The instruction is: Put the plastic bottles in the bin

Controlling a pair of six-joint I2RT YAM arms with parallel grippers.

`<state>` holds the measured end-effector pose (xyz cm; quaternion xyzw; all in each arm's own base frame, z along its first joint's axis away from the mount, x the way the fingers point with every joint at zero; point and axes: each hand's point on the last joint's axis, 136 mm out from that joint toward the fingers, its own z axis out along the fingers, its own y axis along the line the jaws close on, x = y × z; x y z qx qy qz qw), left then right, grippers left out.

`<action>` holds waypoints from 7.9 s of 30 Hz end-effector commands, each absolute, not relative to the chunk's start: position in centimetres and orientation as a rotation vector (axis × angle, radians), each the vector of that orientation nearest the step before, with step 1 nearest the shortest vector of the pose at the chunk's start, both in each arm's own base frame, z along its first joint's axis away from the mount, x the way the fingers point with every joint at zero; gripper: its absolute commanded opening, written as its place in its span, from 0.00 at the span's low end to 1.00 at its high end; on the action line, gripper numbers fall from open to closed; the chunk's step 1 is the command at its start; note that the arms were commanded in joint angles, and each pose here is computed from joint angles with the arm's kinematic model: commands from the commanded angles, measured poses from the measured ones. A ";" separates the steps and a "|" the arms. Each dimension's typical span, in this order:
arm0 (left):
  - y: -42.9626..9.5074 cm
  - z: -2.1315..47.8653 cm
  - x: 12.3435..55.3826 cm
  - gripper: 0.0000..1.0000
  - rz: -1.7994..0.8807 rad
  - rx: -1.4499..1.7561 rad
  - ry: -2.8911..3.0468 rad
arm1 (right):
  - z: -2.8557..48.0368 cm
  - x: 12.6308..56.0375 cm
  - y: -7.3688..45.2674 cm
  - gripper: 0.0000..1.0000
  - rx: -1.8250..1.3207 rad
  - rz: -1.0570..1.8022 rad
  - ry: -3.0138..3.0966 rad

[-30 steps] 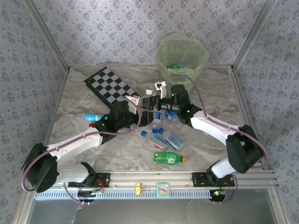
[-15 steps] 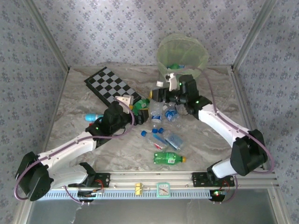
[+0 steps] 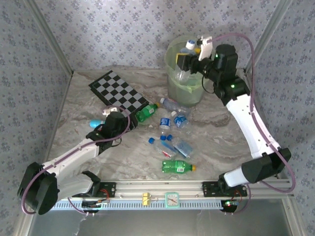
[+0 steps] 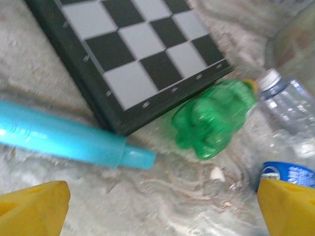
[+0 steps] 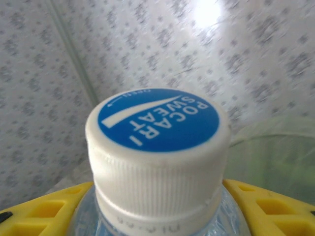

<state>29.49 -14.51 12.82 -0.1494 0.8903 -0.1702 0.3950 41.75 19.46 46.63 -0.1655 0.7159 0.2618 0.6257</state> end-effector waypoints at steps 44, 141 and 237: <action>-19.1 11.6 30.0 1.00 -0.478 -0.118 2.401 | 41.5 50.1 14.4 1.00 -0.145 0.237 1.947; -19.5 16.5 31.8 1.00 -0.619 -0.387 2.276 | 22.1 27.2 21.7 0.47 -0.418 0.762 2.140; -24.2 12.2 41.0 0.95 -0.351 0.566 2.583 | 23.3 31.8 9.6 1.00 0.215 0.501 2.065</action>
